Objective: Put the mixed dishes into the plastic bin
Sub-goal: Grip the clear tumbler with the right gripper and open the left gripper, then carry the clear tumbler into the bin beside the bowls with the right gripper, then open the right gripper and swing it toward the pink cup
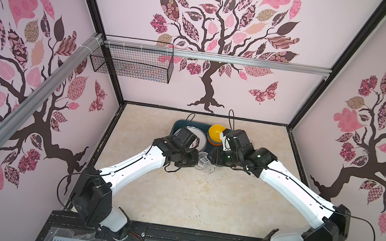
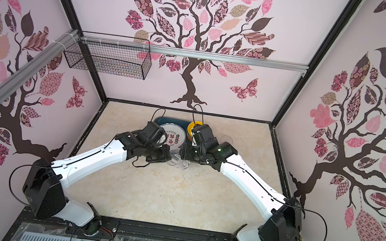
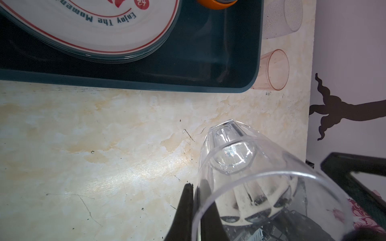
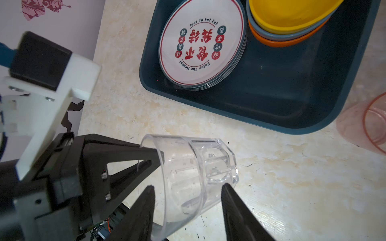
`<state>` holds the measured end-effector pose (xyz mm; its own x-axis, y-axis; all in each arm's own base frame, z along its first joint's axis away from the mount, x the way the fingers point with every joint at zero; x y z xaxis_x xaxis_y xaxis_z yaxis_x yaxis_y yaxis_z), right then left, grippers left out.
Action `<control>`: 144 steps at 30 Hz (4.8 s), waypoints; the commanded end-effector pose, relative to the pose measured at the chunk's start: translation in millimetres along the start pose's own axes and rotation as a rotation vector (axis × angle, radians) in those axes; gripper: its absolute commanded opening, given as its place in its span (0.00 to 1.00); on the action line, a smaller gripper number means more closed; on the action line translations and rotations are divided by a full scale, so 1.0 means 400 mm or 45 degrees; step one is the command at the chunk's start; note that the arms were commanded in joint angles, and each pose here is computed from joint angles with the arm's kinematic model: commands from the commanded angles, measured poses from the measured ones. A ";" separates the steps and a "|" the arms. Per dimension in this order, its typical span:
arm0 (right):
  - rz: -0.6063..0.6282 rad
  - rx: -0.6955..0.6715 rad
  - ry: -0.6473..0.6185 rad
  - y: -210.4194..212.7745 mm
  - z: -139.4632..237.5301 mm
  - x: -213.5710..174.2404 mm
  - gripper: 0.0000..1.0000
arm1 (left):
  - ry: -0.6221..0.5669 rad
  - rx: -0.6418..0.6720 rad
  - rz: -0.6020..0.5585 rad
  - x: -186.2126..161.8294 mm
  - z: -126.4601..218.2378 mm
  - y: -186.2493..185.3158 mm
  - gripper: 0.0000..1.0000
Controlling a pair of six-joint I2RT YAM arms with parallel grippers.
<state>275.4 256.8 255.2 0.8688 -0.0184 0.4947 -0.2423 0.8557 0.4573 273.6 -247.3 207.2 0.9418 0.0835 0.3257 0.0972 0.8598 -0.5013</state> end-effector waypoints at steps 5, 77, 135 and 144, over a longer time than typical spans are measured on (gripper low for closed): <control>0.024 -0.073 0.040 -0.003 -0.030 0.009 0.49 | -0.070 -0.067 -0.025 0.038 0.029 -0.056 0.03; -0.092 -0.529 -0.161 -0.294 -0.149 0.200 0.03 | -0.238 -0.071 0.100 -0.009 0.184 0.092 0.65; -0.112 -0.640 0.033 -0.390 -0.305 0.159 0.28 | -0.211 -0.003 0.144 -0.032 0.169 0.137 0.64; -0.105 -0.618 -0.033 -0.356 -0.235 0.191 0.39 | -0.208 -0.016 0.145 -0.035 0.162 0.138 0.65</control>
<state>418.9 186.0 138.2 0.8764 -0.1004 0.4709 0.0597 0.9931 0.1007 246.8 -170.7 231.7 0.8835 0.2579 0.3910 -0.0005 0.8353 -0.5498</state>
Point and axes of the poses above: each gripper's point midway between its finger pads, its own z axis back along the fingers, its own y axis along the line the jaws close on, x = y × z, the point moved 4 cm from there along z, back along the fingers, and after that the axes turned 1 degree about -z, right-handed, at the moved point
